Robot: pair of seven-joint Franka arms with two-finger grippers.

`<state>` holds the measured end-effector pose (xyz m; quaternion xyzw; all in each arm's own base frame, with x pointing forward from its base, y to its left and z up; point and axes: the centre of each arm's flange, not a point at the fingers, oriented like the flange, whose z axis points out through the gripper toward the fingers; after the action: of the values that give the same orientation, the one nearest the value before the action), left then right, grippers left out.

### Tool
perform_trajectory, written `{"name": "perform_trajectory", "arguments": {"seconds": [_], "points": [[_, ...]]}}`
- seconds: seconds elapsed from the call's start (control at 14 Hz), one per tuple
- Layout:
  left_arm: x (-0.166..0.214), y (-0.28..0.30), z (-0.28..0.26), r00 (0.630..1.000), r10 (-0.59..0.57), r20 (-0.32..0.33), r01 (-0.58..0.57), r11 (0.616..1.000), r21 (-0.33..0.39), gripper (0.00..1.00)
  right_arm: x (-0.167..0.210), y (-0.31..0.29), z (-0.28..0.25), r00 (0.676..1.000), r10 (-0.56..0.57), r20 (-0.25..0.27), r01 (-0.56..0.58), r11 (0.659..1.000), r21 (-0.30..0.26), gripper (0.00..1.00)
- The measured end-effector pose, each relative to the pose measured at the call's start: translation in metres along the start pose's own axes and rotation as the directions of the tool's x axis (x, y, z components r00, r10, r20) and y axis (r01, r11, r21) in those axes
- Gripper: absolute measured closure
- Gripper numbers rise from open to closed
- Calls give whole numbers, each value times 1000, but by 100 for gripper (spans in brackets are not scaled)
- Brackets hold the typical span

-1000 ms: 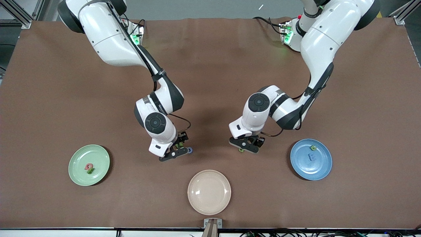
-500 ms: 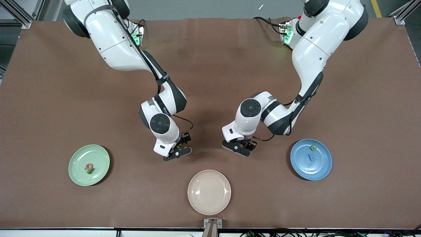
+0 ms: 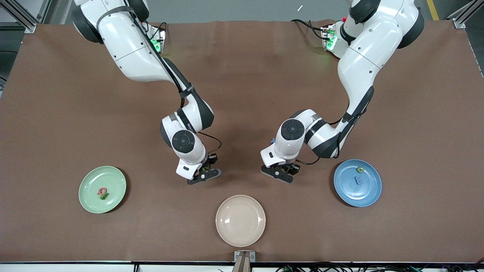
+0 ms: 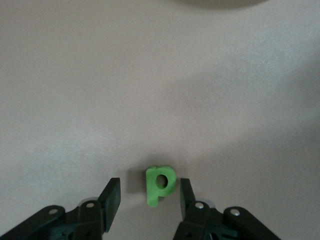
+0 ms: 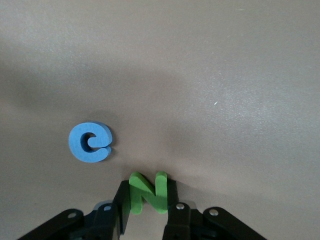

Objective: Sort upper and lower case letters into plates
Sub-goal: 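Grasp the green p with the left gripper while the right grasps green Z, then drop the p on the blue plate while the right drops Z on green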

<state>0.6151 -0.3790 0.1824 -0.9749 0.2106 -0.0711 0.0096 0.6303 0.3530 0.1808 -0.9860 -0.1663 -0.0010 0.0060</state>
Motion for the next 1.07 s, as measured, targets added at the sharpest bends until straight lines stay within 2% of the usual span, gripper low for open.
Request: {"name": "perform_trajectory", "arguments": {"seconds": [0.21, 0.36, 0.43, 0.57, 0.71, 0.79, 1.07], "points": [[0, 0, 1, 1000, -16, 7, 16, 1000, -15, 45, 2, 6, -1, 1000, 22, -2, -22, 1000, -2, 67], [0, 1, 2, 1000, -17, 3, 17, 1000, -19, 48, 7, 22, -12, 999, 33, 4, -33, 999, -24, 67], [0, 1, 3, 1000, -17, 4, 17, 1000, -20, 55, 12, 39, -24, 1000, 28, 13, -27, 998, -48, 67], [-1, 2, 6, 1000, -17, 5, 17, 1000, -24, 59, 19, 89, -50, 999, 3, 39, 0, 997, -80, 67], [-1, 3, 6, 1000, -18, 2, 18, 999, -27, 63, 21, 155, -67, 999, 2, 43, 1, 996, -85, 67], [0, 3, 5, 1000, -18, -3, 18, 999, -31, 72, 19, 188, -69, 999, 7, 44, -3, 996, -84, 67], [6, -14, 4, 999, -50, -14, 50, 998, -30, 73, 5, 290, -72, 998, 38, 46, -35, 996, -81, 67]]}}
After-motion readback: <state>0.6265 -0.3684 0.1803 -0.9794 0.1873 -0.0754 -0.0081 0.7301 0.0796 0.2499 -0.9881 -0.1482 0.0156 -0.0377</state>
